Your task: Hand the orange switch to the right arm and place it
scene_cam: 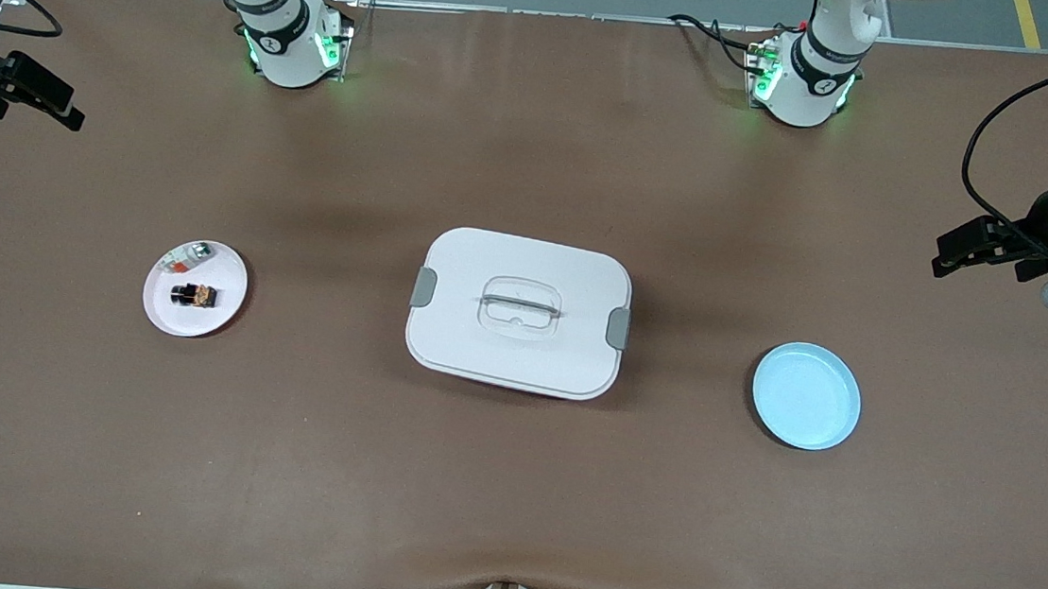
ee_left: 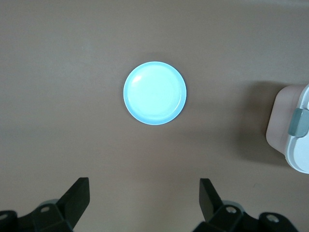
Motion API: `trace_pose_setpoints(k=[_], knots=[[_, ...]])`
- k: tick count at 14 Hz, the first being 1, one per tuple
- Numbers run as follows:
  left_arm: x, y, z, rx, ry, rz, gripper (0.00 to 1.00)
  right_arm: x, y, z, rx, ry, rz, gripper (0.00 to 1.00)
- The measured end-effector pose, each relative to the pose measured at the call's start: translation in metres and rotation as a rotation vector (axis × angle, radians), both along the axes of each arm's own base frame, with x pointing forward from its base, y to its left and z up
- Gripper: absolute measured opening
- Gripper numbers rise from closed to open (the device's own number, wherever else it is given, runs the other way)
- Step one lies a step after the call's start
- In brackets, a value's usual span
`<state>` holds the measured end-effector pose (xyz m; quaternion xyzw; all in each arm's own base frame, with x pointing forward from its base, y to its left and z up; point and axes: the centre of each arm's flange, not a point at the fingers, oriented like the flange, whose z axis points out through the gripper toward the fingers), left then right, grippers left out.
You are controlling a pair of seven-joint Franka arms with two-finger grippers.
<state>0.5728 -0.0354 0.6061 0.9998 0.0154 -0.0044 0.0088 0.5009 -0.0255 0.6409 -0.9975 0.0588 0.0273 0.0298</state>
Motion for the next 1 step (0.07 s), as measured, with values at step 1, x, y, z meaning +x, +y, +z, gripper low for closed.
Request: trace_pose_setpoints(k=[1], knots=[[0.0000,0.0000,0.0000,0.000,0.000,0.000,1.00,0.0001,0.0016,0.0000,-0.001,0.000,0.003,1.00]])
